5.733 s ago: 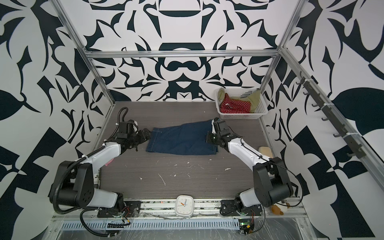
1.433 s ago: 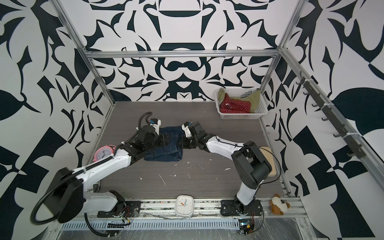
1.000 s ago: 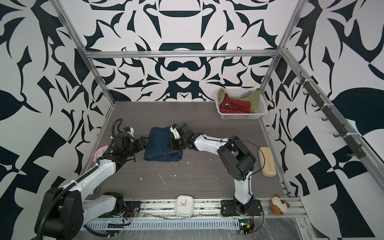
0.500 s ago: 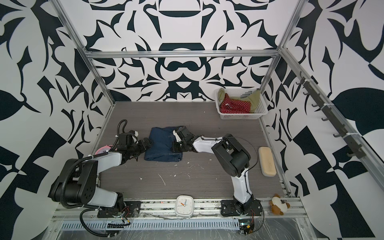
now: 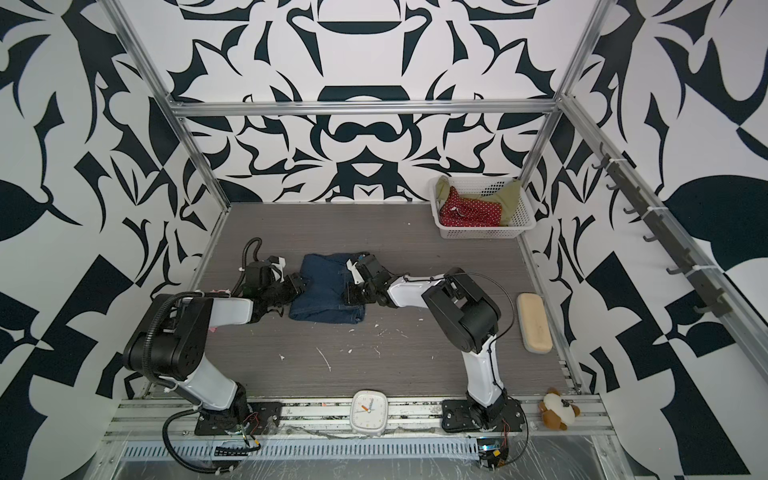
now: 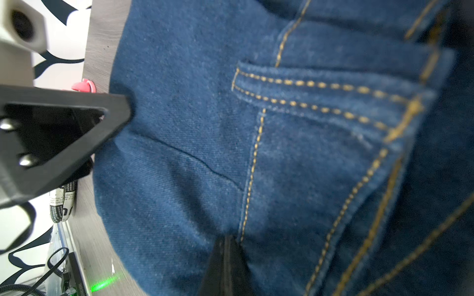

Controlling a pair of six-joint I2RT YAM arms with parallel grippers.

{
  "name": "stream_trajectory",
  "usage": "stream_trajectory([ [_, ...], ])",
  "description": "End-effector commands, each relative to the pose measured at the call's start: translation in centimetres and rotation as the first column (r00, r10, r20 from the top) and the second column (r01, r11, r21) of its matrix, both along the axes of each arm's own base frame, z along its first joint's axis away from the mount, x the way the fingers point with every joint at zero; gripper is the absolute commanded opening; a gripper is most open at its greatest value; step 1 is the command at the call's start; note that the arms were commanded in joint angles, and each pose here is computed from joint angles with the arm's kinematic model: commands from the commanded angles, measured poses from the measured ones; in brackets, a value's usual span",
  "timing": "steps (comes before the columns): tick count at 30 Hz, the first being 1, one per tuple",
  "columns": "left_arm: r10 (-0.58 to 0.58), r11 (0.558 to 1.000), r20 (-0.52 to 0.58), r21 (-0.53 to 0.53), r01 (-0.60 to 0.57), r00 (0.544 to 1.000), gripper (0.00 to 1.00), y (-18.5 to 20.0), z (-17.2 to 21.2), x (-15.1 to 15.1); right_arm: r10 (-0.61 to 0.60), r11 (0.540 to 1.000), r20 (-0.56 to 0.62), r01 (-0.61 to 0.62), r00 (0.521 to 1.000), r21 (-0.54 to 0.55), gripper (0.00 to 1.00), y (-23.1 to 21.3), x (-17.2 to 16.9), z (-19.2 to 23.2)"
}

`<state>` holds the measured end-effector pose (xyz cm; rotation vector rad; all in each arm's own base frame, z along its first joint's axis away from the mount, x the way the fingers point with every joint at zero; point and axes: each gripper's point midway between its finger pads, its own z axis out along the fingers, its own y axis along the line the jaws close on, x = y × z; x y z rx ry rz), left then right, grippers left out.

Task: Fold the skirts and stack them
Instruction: 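Hold the folded skirt edges with both grippers and flatten it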

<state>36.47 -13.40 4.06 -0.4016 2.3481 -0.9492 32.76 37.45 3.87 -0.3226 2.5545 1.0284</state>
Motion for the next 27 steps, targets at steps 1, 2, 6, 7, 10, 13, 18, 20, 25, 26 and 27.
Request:
stream_trajectory([
  [1, -0.033, 0.998, -0.003, -0.049, 0.032, 0.999, 0.38, -1.5, 0.1, -0.4, -0.023, 0.995, -0.090, 0.014, 0.996, -0.099, 0.00, -1.9, -1.4, -4.0],
  [2, -0.032, 0.998, -0.002, -0.052, 0.032, 0.999, 0.30, -1.6, 0.2, -0.4, -0.023, 0.995, -0.092, 0.014, 0.996, -0.095, 0.00, -1.8, -1.4, -3.9],
  [6, -0.025, 0.998, 0.004, -0.050, 0.025, 1.000, 0.04, -1.5, 0.7, 0.0, -0.014, 0.996, -0.086, 0.007, 0.996, -0.091, 0.00, -1.6, -1.2, -3.2],
  [7, -0.024, 0.999, 0.001, -0.047, 0.024, 1.000, 0.03, -1.5, 0.7, 0.1, -0.014, 0.996, -0.082, 0.006, 0.997, -0.088, 0.00, -1.5, -1.2, -2.8],
  [10, -0.017, 1.000, -0.023, 0.009, 0.017, 1.000, 0.00, -1.0, 0.6, 0.4, -0.007, 0.997, -0.071, 0.002, 0.997, -0.077, 0.21, -1.2, -1.0, -1.3],
  [13, 0.001, 0.995, -0.016, 0.099, 0.001, 1.000, 0.00, 0.1, 1.2, 1.2, 0.009, 0.998, -0.044, -0.012, 0.999, -0.065, 0.43, -1.0, -0.8, 1.5],
  [18, -0.024, 0.953, 0.043, 0.304, 0.010, 0.999, 0.00, 2.0, 3.7, 4.1, 0.009, 0.999, 0.037, -0.007, 0.999, -0.053, 0.58, -1.8, -0.9, 7.5],
  [20, -0.037, 0.928, 0.066, 0.372, 0.010, 0.997, 0.00, 3.0, 5.0, 5.8, 0.007, 0.999, 0.085, -0.004, 0.996, -0.037, 0.67, -2.3, -1.1, 10.0],
  [25, -0.042, 0.878, 0.104, 0.479, -0.013, 0.994, 0.00, 6.0, 7.0, 10.0, -0.032, 0.999, 0.200, 0.035, 0.979, -0.012, 0.72, -4.4, -1.8, 14.5],
  [26, -0.046, 0.867, 0.109, 0.499, -0.015, 0.993, 0.00, 6.5, 7.3, 10.7, -0.044, 0.999, 0.219, 0.047, 0.975, -0.009, 0.73, -5.0, -2.0, 15.1],
  [27, -0.054, 0.855, 0.115, 0.518, -0.014, 0.992, 0.00, 7.0, 7.5, 11.3, -0.055, 0.998, 0.232, 0.059, 0.971, -0.013, 0.73, -5.5, -2.1, 15.3],
])
